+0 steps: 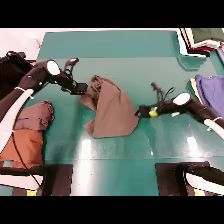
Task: Fold the shirts.
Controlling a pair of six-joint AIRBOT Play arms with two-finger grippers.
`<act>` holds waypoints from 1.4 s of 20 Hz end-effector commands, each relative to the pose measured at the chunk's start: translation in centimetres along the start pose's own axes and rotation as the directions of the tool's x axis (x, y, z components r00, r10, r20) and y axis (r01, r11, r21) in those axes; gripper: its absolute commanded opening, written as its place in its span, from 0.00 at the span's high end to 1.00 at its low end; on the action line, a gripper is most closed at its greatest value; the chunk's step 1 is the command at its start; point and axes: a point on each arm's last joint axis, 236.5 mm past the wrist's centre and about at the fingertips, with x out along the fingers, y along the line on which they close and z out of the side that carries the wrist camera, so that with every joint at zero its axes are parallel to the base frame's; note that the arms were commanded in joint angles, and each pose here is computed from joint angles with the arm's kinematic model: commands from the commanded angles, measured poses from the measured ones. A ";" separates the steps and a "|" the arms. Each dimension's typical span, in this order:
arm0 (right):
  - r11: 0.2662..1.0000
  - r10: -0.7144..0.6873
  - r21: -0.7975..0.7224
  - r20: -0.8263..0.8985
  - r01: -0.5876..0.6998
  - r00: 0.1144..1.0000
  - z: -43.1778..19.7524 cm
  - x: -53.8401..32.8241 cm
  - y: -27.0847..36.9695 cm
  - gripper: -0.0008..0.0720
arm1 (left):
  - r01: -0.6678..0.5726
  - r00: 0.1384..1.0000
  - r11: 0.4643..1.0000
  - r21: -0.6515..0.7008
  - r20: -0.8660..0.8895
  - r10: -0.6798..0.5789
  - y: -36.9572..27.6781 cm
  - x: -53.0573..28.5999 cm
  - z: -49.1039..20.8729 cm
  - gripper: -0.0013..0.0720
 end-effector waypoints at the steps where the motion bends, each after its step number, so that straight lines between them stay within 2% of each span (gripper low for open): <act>1: 0.991 -0.080 -0.089 0.172 0.096 0.982 6.1 -8.1 -0.4 0.97 | -0.050 0.978 0.998 -0.037 0.199 0.057 2.5 -5.9 4.0 0.94; 4: 0.964 -0.127 -0.157 0.435 0.214 0.891 11.0 -20.7 1.7 0.97 | -0.086 0.890 0.996 -0.034 0.447 0.092 3.3 -16.7 8.0 0.94; 8: 0.901 -0.118 -0.225 0.698 0.372 0.707 11.4 -35.6 8.5 0.97 | -0.151 0.664 0.986 0.064 0.746 0.053 -1.1 -34.2 9.7 0.94; 12: 0.839 -0.079 -0.244 0.830 0.486 0.553 8.2 -43.7 14.3 0.97 | -0.205 0.416 0.971 0.124 0.909 -0.028 -6.2 -48.6 6.2 0.94; 14: 0.827 -0.087 -0.230 0.849 0.513 0.521 7.4 -45.3 15.1 0.97 | -0.204 0.362 0.969 0.142 0.930 -0.061 -7.5 -51.4 4.3 0.94; 17: 0.834 -0.098 -0.234 0.829 0.500 0.551 8.1 -45.0 14.7 0.97 | -0.163 0.416 0.971 0.172 0.905 -0.090 -8.1 -49.8 4.2 0.94; 21: 0.836 -0.088 -0.298 0.756 0.461 0.648 9.3 -42.8 14.7 0.97 | -0.132 0.458 0.974 0.185 0.883 -0.105 -8.2 -48.1 5.1 0.94; 24: 0.823 -0.054 -0.354 0.730 0.444 0.682 9.3 -42.1 16.3 0.97 | -0.118 0.420 0.970 0.211 0.896 -0.143 -9.5 -50.1 4.3 0.94; 28: 0.803 -0.168 -0.291 0.726 0.520 0.667 7.5 -43.5 15.6 0.97 | -0.154 0.301 0.952 0.265 0.930 -0.210 -12.2 -55.9 1.5 0.94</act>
